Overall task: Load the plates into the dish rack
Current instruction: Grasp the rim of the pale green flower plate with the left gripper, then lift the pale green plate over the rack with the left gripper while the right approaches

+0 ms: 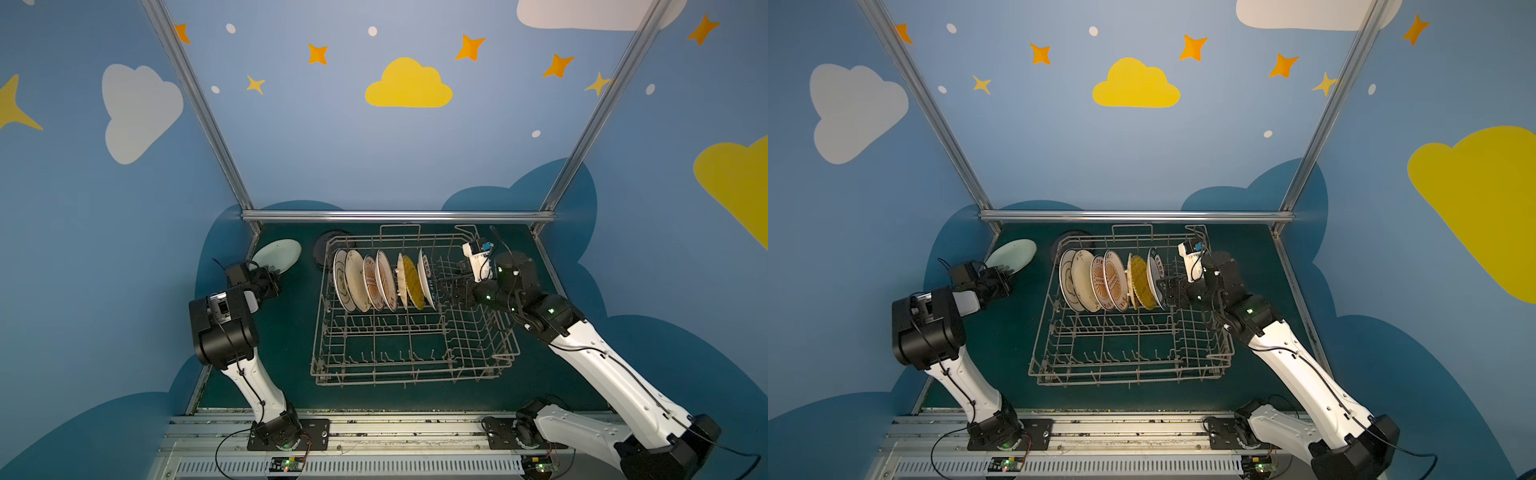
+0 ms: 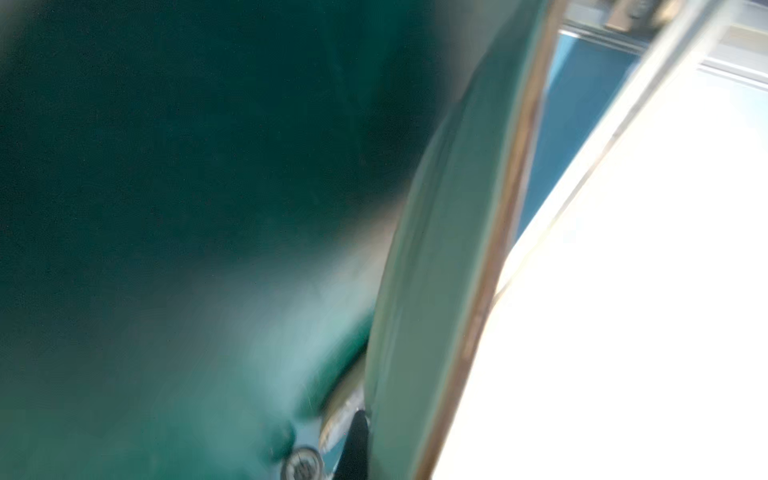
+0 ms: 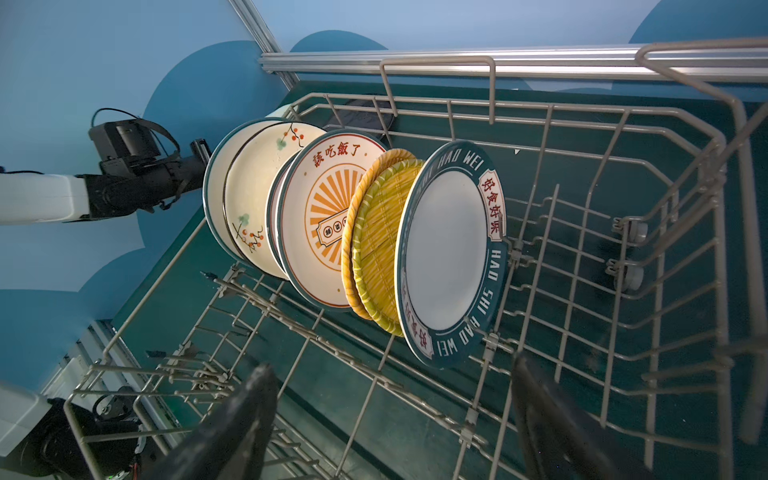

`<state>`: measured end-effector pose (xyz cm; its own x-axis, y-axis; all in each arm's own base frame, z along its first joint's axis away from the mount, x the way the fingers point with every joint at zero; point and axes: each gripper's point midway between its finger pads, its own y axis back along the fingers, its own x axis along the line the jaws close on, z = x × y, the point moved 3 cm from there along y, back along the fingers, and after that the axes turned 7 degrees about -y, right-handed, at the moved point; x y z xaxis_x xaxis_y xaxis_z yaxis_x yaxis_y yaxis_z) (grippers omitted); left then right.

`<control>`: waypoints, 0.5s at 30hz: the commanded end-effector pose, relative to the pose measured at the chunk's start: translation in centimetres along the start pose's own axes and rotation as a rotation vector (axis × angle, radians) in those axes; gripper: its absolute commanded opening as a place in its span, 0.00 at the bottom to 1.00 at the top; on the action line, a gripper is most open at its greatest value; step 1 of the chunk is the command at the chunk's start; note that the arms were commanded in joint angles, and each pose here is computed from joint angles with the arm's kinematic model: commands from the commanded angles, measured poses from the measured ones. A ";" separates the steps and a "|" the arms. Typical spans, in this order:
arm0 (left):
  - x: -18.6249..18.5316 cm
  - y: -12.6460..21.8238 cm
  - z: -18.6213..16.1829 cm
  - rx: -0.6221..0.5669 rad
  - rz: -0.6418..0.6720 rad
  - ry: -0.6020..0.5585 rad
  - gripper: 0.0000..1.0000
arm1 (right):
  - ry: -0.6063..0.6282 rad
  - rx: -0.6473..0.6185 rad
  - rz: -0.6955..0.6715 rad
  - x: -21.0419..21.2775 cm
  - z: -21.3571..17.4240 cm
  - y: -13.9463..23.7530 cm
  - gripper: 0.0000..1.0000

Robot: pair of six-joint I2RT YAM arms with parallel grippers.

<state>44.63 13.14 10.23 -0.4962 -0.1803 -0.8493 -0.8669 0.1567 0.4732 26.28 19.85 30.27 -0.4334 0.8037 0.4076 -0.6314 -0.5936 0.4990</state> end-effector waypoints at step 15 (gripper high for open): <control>-15.7 13.0 -11.5 0.230 -0.241 -0.556 0.04 | -0.190 -0.084 0.137 -0.2 5.9 0.7 0.88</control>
<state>41.74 9.54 26.76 -0.3148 0.1086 -0.9429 -0.8992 0.2838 0.3329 29.32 18.48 33.17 -0.3723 0.7607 0.5317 -0.6549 -0.6212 0.4303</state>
